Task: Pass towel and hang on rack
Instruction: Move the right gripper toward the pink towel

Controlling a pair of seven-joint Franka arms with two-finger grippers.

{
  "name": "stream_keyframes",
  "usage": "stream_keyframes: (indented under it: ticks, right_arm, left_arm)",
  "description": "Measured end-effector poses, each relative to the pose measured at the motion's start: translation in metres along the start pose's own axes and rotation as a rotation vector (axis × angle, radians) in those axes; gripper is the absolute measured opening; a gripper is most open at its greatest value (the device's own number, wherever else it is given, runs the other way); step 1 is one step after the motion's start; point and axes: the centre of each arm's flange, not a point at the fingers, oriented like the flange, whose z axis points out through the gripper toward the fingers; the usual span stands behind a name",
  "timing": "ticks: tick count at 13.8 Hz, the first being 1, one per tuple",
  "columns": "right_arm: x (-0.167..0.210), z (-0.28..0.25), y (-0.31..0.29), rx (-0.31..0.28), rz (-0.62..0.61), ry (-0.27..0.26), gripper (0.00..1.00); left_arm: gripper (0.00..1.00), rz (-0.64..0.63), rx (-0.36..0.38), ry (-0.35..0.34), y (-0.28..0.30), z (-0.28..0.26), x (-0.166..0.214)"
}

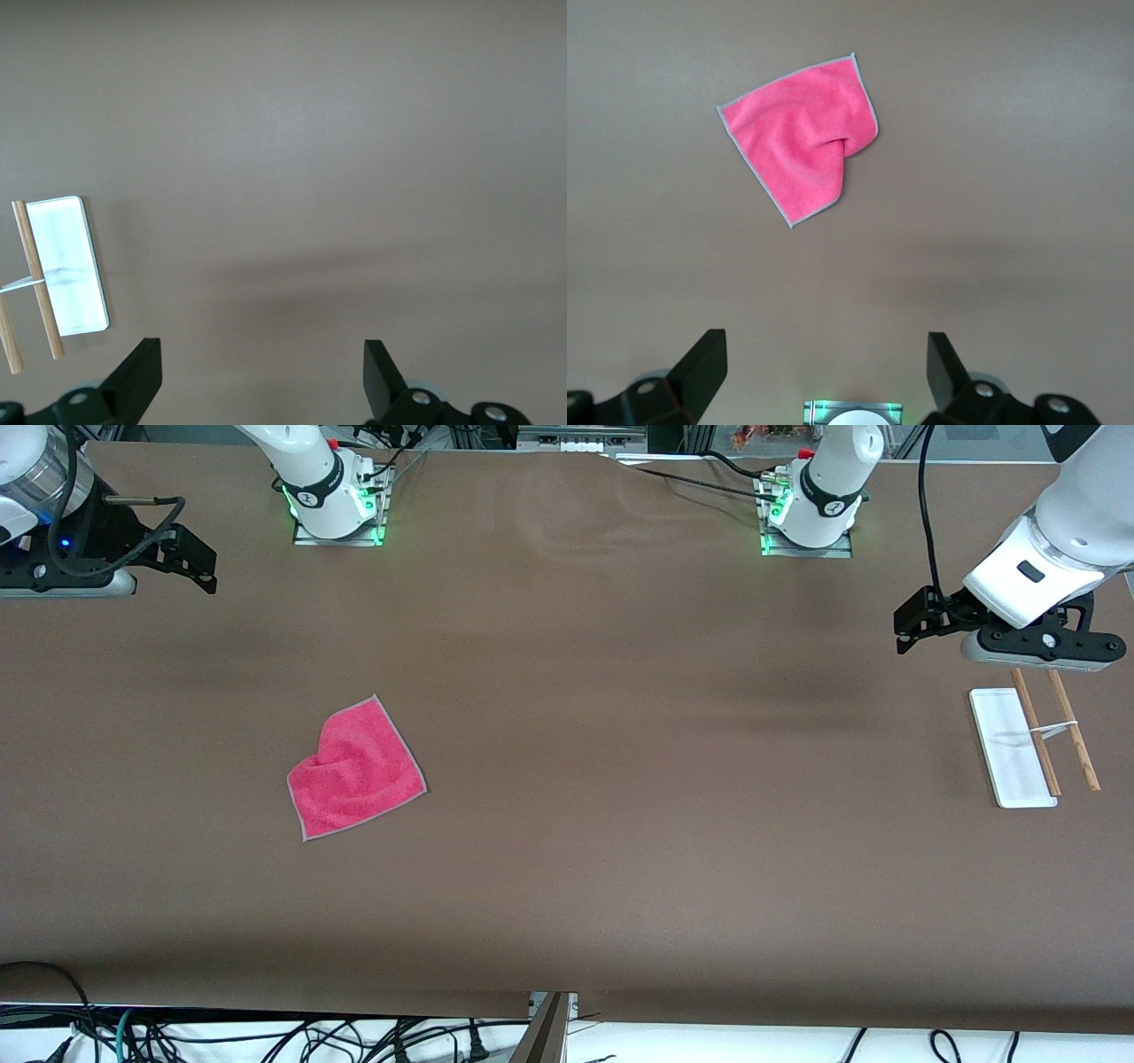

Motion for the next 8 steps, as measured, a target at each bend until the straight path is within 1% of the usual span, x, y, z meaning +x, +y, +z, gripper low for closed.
stream_keyframes:
  ticks: [6, 8]
  right_arm:
    - [0.004, 0.004, -0.002, 0.007, -0.028, -0.008, 1.00]
    - [0.016, 0.017, -0.008, 0.011, -0.037, -0.007, 1.00]
  left_arm:
    - [1.00, 0.007, 0.000, 0.000, 0.004, 0.000, 0.000]
    - [1.00, 0.010, 0.001, 0.001, 0.009, 0.000, 0.000]
